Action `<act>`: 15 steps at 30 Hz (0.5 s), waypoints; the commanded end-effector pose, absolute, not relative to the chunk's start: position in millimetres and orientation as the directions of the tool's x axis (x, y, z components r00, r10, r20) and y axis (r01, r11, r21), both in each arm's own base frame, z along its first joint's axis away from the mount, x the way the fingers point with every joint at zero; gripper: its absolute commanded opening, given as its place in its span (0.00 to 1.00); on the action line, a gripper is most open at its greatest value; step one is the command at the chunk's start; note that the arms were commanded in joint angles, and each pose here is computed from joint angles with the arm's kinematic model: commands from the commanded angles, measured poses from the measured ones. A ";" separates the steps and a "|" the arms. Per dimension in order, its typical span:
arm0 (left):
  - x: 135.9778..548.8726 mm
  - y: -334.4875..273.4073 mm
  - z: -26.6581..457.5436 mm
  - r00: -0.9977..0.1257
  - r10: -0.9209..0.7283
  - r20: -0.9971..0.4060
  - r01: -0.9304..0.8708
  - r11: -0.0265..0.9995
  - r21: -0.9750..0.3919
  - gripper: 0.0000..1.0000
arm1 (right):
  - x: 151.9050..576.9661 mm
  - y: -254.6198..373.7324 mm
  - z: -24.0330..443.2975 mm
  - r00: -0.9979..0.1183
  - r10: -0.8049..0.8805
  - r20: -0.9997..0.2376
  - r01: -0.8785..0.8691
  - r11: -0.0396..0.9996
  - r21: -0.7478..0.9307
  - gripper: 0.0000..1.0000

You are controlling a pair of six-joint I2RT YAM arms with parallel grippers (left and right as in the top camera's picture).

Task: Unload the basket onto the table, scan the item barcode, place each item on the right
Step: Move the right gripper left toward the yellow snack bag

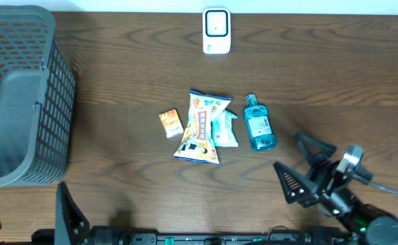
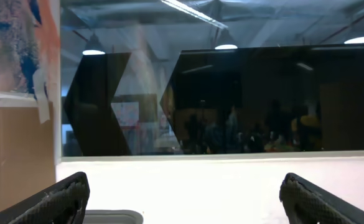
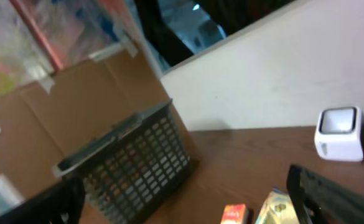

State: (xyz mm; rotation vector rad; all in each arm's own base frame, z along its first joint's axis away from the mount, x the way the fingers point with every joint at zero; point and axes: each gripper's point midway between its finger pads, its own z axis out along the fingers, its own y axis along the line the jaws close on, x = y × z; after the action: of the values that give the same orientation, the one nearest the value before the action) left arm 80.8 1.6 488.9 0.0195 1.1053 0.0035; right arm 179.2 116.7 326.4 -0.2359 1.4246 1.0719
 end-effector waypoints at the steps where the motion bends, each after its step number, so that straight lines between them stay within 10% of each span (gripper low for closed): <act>1: 80.0 -1.7 489.9 0.453 -0.002 -0.892 0.031 0.999 0.014 0.98 | 184.0 119.6 375.5 -0.116 0.382 -0.917 -0.749 0.573 0.334 0.99; 6: 79.4 -1.6 491.1 0.457 -0.002 -0.889 0.031 0.999 0.014 0.98 | 226.3 130.0 405.6 -0.298 0.332 -0.895 -0.749 0.500 0.435 0.99; 15: 60.3 6.2 522.4 0.584 -0.008 -0.812 -0.003 1.000 -0.012 0.98 | 295.6 152.7 301.2 -0.784 0.266 -0.561 -0.432 0.414 0.801 0.99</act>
State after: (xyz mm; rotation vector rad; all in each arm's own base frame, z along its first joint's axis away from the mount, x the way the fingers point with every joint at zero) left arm 65.4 2.6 515.7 0.0104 0.9789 -0.0013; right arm 287.9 148.3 314.1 -0.1292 1.9991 1.3876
